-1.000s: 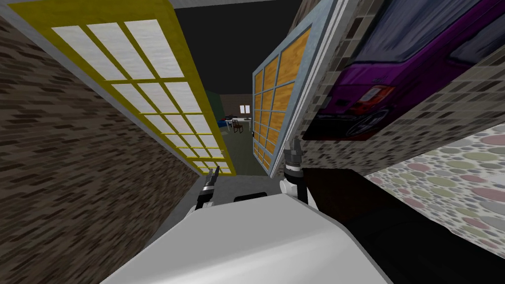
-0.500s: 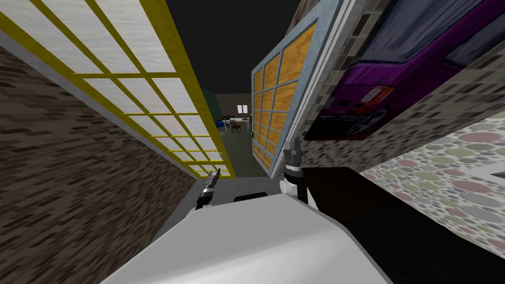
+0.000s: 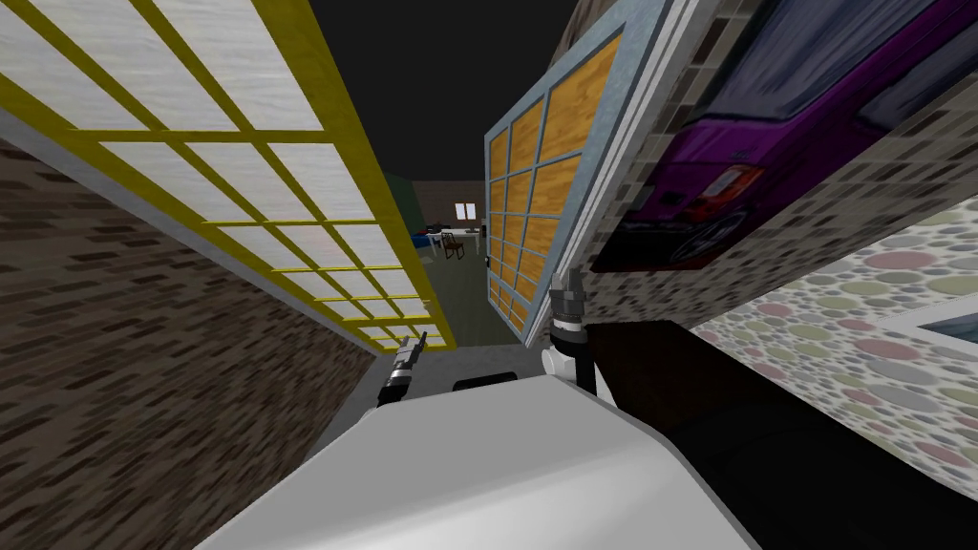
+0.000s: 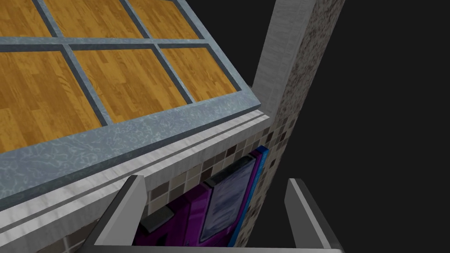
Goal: Push the door open
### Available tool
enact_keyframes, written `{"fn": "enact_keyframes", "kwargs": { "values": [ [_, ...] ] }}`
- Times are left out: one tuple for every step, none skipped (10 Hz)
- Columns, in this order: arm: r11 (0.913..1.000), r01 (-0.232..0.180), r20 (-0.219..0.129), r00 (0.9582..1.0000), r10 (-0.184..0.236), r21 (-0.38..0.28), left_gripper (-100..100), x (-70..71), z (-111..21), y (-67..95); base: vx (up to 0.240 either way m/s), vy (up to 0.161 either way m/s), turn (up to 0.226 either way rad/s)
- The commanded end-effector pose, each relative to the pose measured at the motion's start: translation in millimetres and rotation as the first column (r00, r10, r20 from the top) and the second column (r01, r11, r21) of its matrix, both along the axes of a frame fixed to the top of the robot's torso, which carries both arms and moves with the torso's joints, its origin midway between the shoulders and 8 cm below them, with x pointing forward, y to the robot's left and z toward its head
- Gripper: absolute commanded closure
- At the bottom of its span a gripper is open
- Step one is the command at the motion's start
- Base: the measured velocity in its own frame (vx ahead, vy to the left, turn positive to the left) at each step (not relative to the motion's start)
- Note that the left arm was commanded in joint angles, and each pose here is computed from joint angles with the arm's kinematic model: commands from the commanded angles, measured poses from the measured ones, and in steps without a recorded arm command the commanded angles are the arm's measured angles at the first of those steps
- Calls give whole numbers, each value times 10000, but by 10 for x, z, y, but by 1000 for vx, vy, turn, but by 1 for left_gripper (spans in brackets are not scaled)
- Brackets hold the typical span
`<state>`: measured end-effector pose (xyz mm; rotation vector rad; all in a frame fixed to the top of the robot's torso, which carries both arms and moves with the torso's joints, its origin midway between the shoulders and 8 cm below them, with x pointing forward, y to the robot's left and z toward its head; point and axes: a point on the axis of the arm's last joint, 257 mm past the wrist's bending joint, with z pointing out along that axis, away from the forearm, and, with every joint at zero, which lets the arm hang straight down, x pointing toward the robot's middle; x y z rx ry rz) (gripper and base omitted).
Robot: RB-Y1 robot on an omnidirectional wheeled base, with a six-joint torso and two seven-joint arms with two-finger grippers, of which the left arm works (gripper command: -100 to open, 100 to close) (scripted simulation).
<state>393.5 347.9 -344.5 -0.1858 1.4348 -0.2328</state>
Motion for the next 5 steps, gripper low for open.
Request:
{"fn": "enact_keyframes", "kwargs": {
  "values": [
    [9991, -40, -178, 9998, 47, 416, -100, -29, -82, 33, 64, 57, -67],
    [9979, -57, -287, 9996, 76, 651, -100, -48, -132, 55, 64, 47, -61],
    [9960, -70, -395, 9992, 105, 888, -100, -67, -181, 77, 67, 65, -57],
    [9940, -78, -488, 9987, 132, 1093, -100, -85, -223, 97, 68, 73, -64],
    [9917, -82, -572, 9982, 157, 1281, -100, -101, -261, 115, 62, 59, -68]
  ]
}}
